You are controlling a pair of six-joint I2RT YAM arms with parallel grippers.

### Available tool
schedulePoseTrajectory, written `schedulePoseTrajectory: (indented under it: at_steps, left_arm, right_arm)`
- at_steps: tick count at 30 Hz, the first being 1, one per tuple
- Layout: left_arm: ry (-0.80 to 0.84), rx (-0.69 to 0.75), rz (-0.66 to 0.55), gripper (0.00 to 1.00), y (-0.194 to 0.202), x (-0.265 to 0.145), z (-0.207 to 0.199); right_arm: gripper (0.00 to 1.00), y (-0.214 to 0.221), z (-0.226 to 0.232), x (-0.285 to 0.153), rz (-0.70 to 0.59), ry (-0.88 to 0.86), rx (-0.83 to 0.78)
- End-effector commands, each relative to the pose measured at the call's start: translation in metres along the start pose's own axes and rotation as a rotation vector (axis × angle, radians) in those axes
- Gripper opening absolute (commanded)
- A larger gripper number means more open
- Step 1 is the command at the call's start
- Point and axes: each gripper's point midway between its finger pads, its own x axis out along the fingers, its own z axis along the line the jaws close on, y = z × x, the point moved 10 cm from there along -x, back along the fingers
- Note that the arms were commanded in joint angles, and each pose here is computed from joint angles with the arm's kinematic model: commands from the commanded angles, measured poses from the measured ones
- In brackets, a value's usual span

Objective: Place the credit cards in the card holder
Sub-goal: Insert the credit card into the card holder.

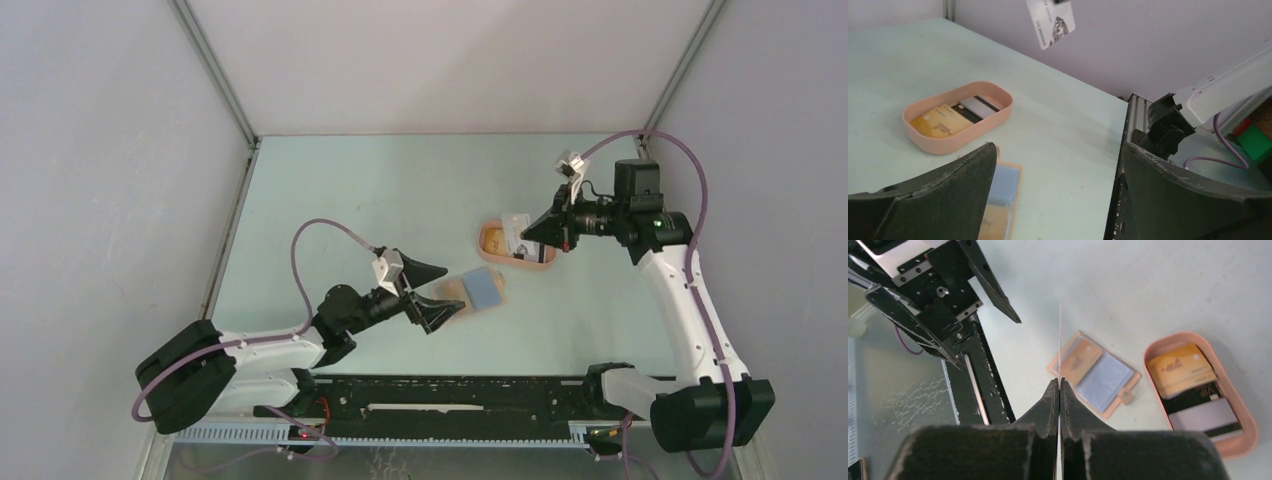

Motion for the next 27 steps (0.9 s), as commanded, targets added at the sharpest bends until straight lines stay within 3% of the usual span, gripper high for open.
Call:
schedulePoseTrajectory:
  at_steps: [1,10,14,20,27]
  left_arm:
    - [0.118,0.092,-0.082,1.00,-0.010,0.001,-0.009]
    - [0.053,0.217,-0.105,1.00,-0.008,0.001,0.004]
    - [0.111,0.240,-0.097,0.99,-0.004,0.007,0.010]
    - [0.203,0.207,-0.083,0.87,0.000,0.012,0.013]
    - [0.248,0.161,-0.069,0.76,0.001,0.020,0.010]
  right_arm:
    - [0.00,-0.017,0.015,0.015,-0.063,-0.009,-0.101]
    - [0.00,-0.009,0.023,0.054,0.021,-0.158,-0.123]
    - [0.00,0.001,0.029,0.060,0.025,-0.272,-0.157]
    - [0.00,0.015,0.028,0.072,0.069,-0.384,-0.152]
    - [0.00,0.021,0.022,0.079,0.097,-0.389,-0.137]
